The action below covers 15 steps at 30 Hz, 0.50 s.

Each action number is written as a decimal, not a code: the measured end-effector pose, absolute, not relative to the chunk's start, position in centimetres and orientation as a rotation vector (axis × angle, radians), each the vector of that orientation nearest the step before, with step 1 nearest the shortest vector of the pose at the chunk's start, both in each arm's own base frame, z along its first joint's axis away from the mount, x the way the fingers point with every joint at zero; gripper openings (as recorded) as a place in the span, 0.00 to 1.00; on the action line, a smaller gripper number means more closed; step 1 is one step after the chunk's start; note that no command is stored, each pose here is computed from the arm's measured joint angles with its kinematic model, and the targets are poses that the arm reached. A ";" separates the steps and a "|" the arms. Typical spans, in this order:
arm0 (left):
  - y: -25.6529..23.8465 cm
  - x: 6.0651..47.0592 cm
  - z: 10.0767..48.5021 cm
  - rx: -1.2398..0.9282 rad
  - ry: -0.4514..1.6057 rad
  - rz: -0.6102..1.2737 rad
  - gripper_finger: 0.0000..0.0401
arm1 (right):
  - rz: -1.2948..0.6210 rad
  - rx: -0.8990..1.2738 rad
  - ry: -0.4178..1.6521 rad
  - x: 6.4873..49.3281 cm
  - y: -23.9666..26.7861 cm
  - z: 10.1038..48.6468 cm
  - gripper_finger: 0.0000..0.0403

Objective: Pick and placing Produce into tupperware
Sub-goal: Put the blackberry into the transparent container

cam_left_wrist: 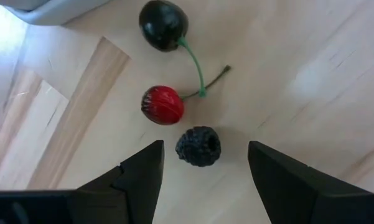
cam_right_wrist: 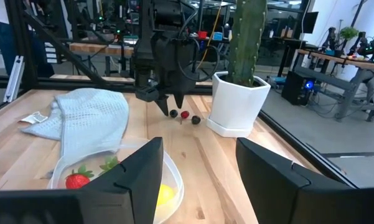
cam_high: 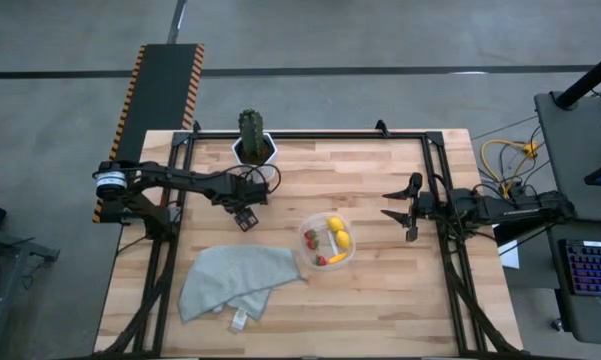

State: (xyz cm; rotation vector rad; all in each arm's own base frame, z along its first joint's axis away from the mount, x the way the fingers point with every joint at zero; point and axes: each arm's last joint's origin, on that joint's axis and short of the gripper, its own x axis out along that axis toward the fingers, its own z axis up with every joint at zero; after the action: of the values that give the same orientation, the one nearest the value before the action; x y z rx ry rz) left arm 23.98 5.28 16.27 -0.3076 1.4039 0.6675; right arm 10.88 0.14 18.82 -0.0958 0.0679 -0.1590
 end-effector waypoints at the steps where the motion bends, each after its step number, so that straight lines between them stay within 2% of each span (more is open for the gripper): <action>1: 5.3 23.9 16.2 -0.308 1.405 0.667 0.54 | -0.159 -0.096 0.068 10.9 0.1 18.8 0.49; 15: 5.1 23.6 15.1 -0.319 1.399 0.618 0.54 | -0.159 -0.096 0.068 10.9 0.1 18.8 0.49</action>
State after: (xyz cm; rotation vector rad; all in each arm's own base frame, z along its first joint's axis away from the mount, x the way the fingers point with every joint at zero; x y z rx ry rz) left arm 23.59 5.13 15.09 -0.3194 1.3990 0.6176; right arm 10.88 0.14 18.82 -0.0958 0.0679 -0.1590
